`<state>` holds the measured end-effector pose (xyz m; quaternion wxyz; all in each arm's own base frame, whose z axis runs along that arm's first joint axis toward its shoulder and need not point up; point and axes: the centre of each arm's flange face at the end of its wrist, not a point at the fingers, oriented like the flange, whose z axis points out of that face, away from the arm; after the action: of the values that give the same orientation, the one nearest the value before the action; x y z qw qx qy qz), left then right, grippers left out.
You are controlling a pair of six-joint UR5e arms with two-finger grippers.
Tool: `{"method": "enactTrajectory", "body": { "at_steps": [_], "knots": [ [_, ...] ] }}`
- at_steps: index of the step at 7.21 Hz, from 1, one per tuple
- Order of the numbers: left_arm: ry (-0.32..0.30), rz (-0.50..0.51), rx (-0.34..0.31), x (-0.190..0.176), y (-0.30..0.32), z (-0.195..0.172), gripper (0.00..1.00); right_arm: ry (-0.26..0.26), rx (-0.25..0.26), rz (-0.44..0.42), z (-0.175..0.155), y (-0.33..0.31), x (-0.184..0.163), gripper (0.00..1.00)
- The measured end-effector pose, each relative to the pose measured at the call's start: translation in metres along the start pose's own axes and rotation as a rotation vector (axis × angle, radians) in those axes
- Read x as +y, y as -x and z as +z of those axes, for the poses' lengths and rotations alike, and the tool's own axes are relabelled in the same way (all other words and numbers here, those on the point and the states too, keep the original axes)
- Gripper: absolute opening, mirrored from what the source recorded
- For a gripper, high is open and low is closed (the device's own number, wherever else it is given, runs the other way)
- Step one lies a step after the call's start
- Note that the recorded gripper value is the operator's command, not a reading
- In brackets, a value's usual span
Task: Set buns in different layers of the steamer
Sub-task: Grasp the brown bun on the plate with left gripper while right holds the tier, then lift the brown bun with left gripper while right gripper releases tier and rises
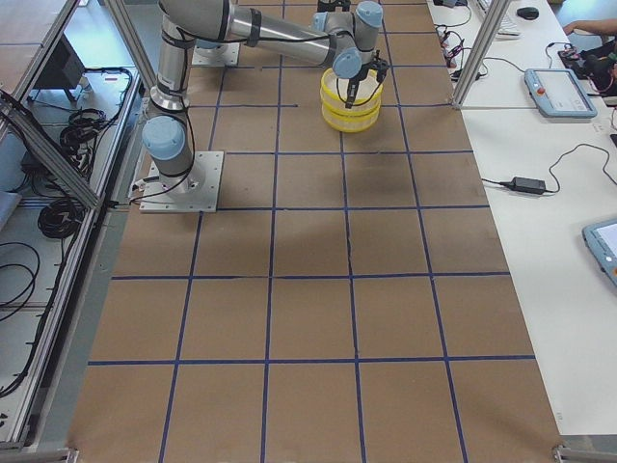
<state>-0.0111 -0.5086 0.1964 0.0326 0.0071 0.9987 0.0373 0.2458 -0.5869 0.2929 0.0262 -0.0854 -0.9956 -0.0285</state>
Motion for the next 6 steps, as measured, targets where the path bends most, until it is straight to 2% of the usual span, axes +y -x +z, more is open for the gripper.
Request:
{"method": "enactTrajectory", "body": {
  "at_steps": [1, 2, 4, 6],
  "knots": [
    [0.018, -0.001, 0.003, 0.001, 0.000, 0.004, 0.18, -0.007, -0.003, 0.000, -0.001, 0.000, -0.001, 0.11],
    [0.033, -0.006, 0.006, 0.002, 0.000, 0.006, 0.02, -0.009, -0.004, 0.001, 0.000, 0.000, -0.001, 0.12],
    [0.058, -0.034, 0.012, 0.004, -0.001, 0.006, 0.00, -0.003, -0.002, 0.001, 0.004, 0.000, 0.000, 0.14],
    [0.023, -0.044, 0.003, -0.002, 0.003, -0.013, 0.00, 0.000, 0.001, -0.005, 0.007, 0.000, 0.001, 0.16]
  ]
}}
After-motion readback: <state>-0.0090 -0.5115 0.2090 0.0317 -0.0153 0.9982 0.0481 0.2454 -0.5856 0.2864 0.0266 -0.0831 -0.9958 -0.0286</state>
